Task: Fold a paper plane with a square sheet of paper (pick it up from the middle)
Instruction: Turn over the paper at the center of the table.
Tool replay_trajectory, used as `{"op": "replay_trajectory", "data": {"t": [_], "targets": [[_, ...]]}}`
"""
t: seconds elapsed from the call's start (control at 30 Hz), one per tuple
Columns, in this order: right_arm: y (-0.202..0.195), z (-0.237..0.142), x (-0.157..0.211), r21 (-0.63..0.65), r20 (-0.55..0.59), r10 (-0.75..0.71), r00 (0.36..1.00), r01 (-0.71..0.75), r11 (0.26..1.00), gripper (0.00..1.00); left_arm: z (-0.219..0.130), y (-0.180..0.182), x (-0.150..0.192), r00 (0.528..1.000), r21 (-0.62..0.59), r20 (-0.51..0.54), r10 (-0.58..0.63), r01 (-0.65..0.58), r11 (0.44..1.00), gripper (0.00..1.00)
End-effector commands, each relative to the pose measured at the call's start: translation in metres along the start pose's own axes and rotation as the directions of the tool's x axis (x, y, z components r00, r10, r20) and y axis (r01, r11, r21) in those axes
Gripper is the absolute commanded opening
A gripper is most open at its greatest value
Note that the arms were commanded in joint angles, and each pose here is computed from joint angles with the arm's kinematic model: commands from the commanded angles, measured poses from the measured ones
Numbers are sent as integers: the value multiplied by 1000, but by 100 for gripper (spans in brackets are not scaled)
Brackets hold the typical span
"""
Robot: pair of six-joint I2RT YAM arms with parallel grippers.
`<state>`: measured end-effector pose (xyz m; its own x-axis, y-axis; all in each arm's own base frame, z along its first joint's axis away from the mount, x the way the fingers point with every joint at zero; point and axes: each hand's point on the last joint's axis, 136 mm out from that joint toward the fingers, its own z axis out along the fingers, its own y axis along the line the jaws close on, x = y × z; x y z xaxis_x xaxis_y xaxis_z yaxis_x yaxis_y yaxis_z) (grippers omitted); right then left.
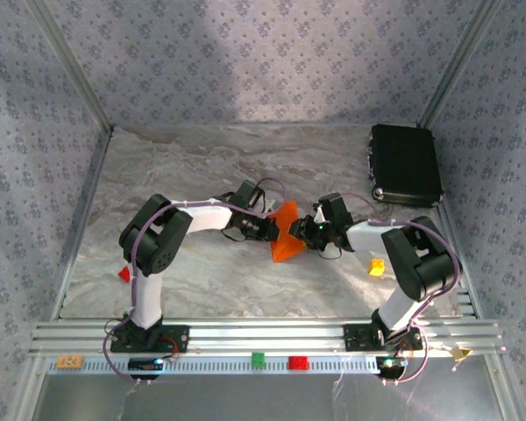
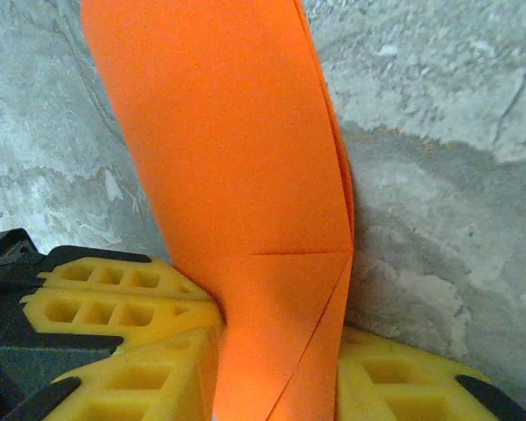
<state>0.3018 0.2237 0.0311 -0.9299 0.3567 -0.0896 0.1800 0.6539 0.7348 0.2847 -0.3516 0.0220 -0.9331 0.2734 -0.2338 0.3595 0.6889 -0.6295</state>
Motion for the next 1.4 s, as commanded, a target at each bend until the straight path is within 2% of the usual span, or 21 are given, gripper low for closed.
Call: {"op": "replay_trajectory", "data": {"t": [0.0,0.83,1.03,1.37], "targets": [[5,2,-7,-26,7,-2,1000,2,1000,33,-2,8,16,999,-44,-34,-30,28,999,6],[1,6,-11,-81,11,1,1000,0,997,6,-22,-13,3,999,7,51,8,-8,1000,18],[9,-6,-14,-69,39,-44,998,46,997,3,-41,-18,-7,991,-20,132,36,-34,999,23],[20,-45,-26,112,98,-185,978,174,978,3,-88,-9,-17,945,-121,318,75,-38,992,27]]}}
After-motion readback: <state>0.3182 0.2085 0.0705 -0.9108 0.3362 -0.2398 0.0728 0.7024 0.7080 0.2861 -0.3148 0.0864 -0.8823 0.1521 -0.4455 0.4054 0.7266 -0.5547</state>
